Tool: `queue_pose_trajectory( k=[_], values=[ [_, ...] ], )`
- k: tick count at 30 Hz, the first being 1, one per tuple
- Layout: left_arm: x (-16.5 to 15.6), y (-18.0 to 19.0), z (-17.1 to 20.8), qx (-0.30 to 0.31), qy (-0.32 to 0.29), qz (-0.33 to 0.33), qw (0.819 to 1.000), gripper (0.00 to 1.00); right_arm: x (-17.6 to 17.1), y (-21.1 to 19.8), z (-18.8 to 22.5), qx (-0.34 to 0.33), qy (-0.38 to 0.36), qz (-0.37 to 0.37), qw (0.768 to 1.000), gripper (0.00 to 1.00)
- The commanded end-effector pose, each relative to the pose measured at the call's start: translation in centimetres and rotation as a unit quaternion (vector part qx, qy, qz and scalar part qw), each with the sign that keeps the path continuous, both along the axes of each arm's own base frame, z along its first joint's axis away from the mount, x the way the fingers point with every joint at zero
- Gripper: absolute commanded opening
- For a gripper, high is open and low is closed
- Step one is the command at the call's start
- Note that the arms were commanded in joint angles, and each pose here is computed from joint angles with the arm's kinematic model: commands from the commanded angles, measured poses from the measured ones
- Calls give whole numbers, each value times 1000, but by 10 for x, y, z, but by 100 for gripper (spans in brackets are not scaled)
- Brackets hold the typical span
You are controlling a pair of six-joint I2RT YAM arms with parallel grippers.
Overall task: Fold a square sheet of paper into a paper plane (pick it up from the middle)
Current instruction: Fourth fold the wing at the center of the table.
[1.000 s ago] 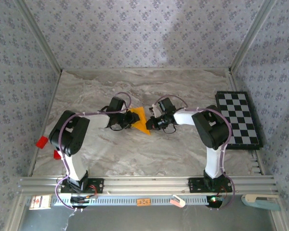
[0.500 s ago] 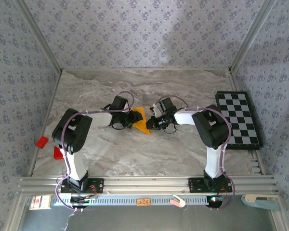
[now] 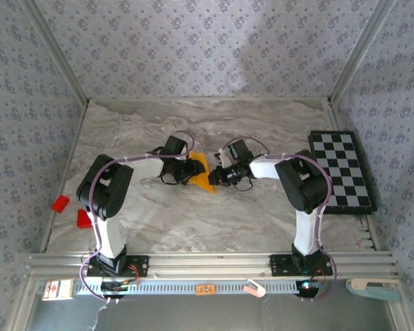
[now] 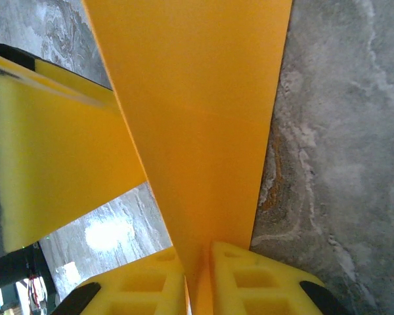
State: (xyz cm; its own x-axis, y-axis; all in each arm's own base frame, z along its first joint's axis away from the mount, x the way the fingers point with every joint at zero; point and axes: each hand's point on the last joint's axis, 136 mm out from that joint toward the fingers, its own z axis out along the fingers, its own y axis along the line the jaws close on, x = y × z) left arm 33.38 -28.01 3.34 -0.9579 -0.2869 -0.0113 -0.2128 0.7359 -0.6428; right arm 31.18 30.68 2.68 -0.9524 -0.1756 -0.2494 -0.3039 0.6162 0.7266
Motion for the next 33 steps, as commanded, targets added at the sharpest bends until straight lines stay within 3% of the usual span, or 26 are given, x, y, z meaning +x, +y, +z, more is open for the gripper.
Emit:
queue_pose_trajectory(
  k=[1,11,18,24,33],
  values=[
    [-13,12,-26,52,39,1,998,49,-10,-10,-24,-26,35,-10,999,16],
    [-14,15,-29,63,47,7,997,47,-10,-8,-25,-17,48,-6,999,10],
    [6,0,20,15,-38,-9,999,45,-11,-8,-27,-14,64,0,998,9],
    [19,-11,62,-31,-113,-28,993,34,-11,-8,-28,-18,74,1,997,9],
    [19,-21,52,-75,-109,-37,991,16,-9,-8,-29,-15,78,1,997,10]
  ],
)
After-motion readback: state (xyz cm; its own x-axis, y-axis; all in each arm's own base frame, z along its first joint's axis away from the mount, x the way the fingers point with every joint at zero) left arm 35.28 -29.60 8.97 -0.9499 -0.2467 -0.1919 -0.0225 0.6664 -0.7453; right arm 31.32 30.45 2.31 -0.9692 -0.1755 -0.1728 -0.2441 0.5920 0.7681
